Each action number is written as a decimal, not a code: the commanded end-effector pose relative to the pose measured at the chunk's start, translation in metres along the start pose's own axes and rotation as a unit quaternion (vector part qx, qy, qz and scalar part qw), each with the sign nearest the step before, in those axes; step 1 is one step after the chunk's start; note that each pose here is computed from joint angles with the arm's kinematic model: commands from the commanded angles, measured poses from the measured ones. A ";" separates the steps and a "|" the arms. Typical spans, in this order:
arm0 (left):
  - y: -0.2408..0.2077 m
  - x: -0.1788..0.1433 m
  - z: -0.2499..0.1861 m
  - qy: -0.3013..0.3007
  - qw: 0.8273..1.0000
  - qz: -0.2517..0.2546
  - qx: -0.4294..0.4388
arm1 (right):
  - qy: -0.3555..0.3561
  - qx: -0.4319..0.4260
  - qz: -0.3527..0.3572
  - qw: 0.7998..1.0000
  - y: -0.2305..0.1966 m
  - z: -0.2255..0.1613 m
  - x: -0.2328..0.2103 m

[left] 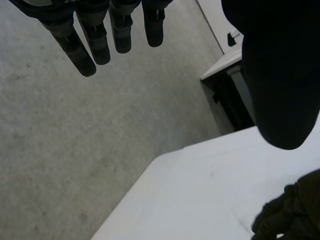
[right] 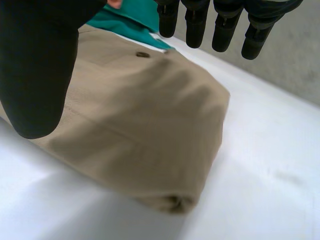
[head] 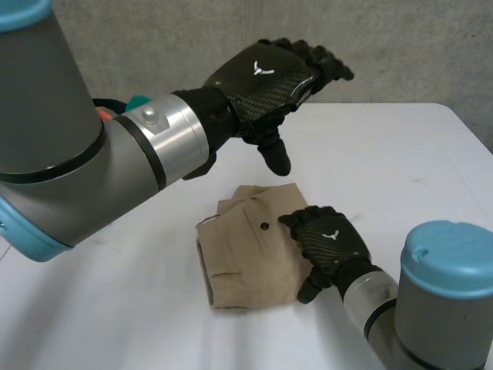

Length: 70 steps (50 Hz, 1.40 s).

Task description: Fold the laundry.

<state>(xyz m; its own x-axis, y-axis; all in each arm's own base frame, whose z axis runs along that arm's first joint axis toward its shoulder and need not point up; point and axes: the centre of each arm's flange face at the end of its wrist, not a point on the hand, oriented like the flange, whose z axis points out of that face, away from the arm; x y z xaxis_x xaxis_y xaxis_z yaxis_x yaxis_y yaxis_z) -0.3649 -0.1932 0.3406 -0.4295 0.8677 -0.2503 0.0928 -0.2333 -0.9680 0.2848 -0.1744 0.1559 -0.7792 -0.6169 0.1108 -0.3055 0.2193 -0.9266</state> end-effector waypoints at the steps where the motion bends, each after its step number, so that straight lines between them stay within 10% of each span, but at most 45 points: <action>1: -0.013 0.003 -0.003 0.001 1.000 0.003 0.015 | 0.030 -0.030 0.127 0.991 0.004 0.005 0.017; 30: -0.008 -0.007 -0.009 -0.016 1.000 -0.016 0.005 | 0.059 0.043 0.090 0.993 0.004 0.089 0.045; 52: -0.029 -0.005 -0.013 -0.017 0.999 -0.025 0.042 | 0.399 0.089 0.151 0.900 -0.003 0.180 0.350; 70: -0.021 0.004 -0.008 -0.005 0.999 -0.031 0.032 | 0.406 0.068 0.137 0.901 0.037 0.159 0.418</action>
<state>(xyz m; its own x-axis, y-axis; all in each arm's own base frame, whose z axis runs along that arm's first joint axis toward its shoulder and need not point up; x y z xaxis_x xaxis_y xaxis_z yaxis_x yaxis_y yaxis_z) -0.3601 -0.1807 0.3638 -0.4431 0.8751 -0.1944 0.0010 -0.2164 -0.9763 0.0451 -0.5451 0.1115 -0.9790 0.2032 0.0177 0.0085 0.1275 -0.9918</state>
